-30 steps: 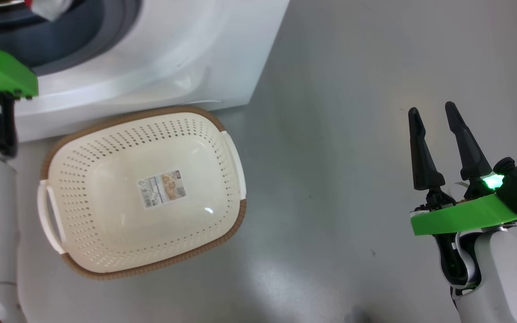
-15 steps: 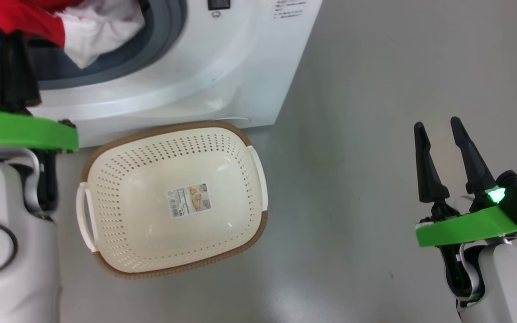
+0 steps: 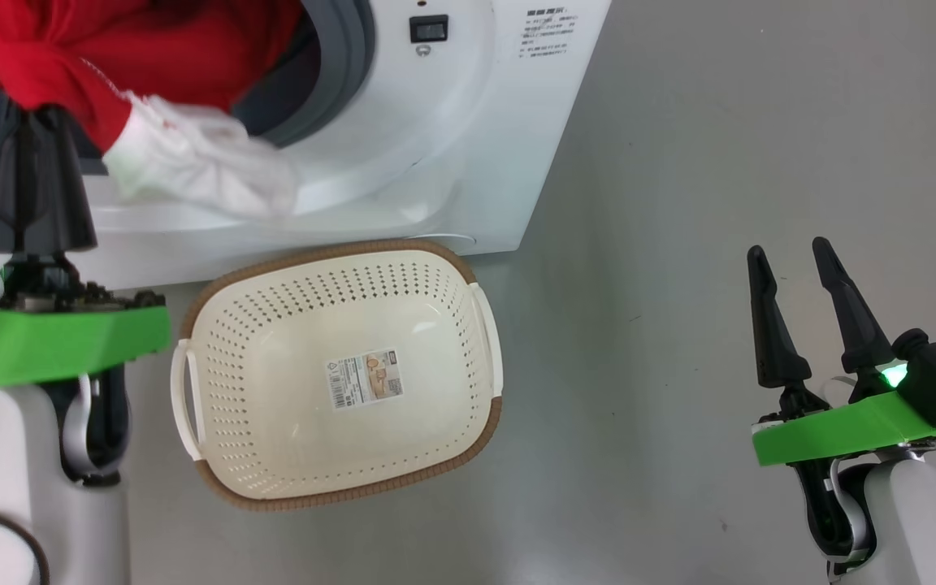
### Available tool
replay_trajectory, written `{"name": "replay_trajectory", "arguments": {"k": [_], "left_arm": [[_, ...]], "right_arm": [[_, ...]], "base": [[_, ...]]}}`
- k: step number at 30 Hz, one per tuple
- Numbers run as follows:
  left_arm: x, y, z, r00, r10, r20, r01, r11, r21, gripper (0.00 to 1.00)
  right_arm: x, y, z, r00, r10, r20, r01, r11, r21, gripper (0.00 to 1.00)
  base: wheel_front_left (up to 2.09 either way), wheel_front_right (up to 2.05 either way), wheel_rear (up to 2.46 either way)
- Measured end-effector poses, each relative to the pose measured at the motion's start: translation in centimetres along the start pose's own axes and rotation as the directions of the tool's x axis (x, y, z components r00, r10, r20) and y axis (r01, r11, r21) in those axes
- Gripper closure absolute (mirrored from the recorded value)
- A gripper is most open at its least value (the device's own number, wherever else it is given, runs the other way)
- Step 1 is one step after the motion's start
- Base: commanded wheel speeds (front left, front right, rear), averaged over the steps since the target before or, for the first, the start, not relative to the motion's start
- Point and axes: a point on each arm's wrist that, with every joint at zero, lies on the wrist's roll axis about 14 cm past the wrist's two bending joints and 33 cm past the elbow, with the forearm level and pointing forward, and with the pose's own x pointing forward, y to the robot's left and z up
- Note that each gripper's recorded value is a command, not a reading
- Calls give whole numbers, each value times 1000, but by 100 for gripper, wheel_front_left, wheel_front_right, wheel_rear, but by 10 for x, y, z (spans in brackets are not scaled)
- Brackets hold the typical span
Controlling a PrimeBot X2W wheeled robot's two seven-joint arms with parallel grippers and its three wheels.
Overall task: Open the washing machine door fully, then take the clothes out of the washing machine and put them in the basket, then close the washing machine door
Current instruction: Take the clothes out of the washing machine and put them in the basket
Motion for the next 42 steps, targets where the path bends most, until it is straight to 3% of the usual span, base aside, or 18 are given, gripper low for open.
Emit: {"name": "replay_trajectory", "arguments": {"k": [12, 15, 20, 28, 42], "left_arm": [[-8, -18, 65, 978, -41, 202, 39, 999, 11, 100], [-13, -19, 63, 980, -43, 195, 42, 999, 12, 100], [-23, -19, 32, 994, -39, 98, 39, 999, -3, 100], [-44, -19, -54, 987, -27, -157, 16, 997, -73, 100], [-104, -8, -185, 840, 13, -542, -71, 994, -87, 100]], "right_arm": [[-3, 0, -9, 1000, 0, -24, 0, 1000, 3, 0], [-3, 0, -10, 1000, 0, -27, 0, 1000, 3, 0], [-3, 0, -12, 999, 0, -33, 0, 1000, 3, 0], [0, -3, -19, 999, -7, -49, 7, 1000, 2, 0], [13, -12, -32, 998, -25, -66, 25, 1000, -6, 0]], "base": [[0, 0, 0], [0, 0, 0], [0, 0, 0], [0, 0, 0], [0, 0, 0]]}}
